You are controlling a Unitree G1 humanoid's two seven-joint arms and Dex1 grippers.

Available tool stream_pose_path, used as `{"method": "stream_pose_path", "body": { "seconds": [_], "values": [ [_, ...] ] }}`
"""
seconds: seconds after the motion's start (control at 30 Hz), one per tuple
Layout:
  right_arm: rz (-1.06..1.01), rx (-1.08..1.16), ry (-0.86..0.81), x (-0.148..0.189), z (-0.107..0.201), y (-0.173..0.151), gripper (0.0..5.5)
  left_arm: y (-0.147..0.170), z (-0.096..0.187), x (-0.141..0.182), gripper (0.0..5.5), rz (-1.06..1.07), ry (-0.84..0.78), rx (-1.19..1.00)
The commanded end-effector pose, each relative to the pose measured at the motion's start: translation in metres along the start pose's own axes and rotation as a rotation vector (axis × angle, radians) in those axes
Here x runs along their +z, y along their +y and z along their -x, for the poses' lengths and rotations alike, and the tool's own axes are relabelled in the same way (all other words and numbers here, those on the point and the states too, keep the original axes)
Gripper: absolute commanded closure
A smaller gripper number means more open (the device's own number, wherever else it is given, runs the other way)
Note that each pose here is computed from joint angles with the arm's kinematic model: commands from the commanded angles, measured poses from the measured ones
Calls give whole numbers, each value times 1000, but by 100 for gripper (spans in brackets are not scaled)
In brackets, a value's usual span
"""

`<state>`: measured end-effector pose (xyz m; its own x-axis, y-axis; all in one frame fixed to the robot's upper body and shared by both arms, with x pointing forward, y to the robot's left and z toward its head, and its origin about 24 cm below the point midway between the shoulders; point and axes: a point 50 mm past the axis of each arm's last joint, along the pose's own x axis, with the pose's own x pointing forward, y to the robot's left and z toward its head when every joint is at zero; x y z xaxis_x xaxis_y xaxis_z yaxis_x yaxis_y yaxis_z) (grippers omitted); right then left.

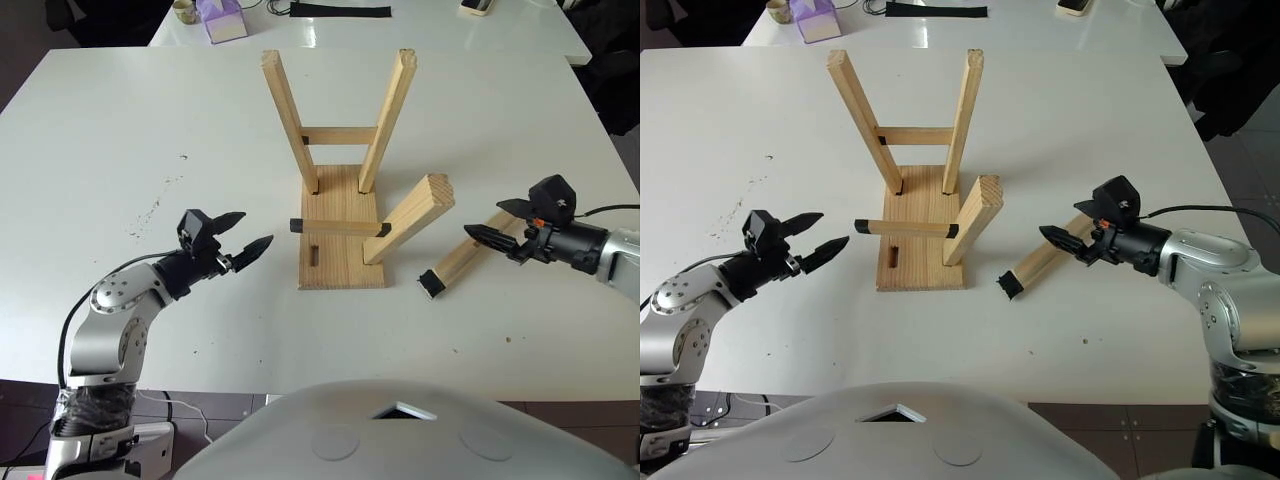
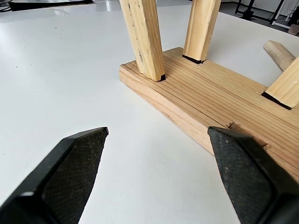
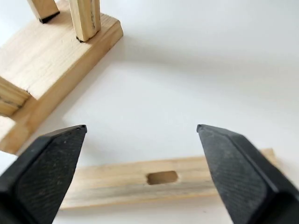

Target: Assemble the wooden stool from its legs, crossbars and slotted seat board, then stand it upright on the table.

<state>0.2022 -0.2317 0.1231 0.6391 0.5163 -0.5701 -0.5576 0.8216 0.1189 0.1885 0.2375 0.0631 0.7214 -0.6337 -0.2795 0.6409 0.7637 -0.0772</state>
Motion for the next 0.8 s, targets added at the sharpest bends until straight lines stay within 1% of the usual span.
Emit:
{"method": "stream_pose_path", "body": {
  "seconds": [0.03, 0.13, 0.23, 0.3, 0.47, 0.6, 0.73, 0.8],
  "values": [
    [2, 121, -56, 19, -14, 32, 117, -1, -6, 6, 155, -3, -27, 14],
    [11, 140, -7, 8, -25, 38, 117, -2, -11, 11, 155, -7, -41, -4],
    [-38, 122, 49, -11, -31, 31, 117, -2, -13, 9, 155, -5, -33, -8],
    [-47, 134, 92, -21, -29, 28, 117, -3, -12, 8, 155, -4, -30, -13],
    [12, 232, 194, -32, -16, 26, 117, -4, -10, 6, 155, 7, -36, 0],
    [135, 282, 271, -38, -2, 16, 117, -7, -10, 3, 155, 17, -39, 10],
    [369, 316, 319, -37, 4, 2, 117, -11, -9, 1, 155, 27, -43, 25],
    [448, 333, 311, -34, 5, -4, 117, -12, -9, 1, 155, 29, -45, 25]
  ]
}}
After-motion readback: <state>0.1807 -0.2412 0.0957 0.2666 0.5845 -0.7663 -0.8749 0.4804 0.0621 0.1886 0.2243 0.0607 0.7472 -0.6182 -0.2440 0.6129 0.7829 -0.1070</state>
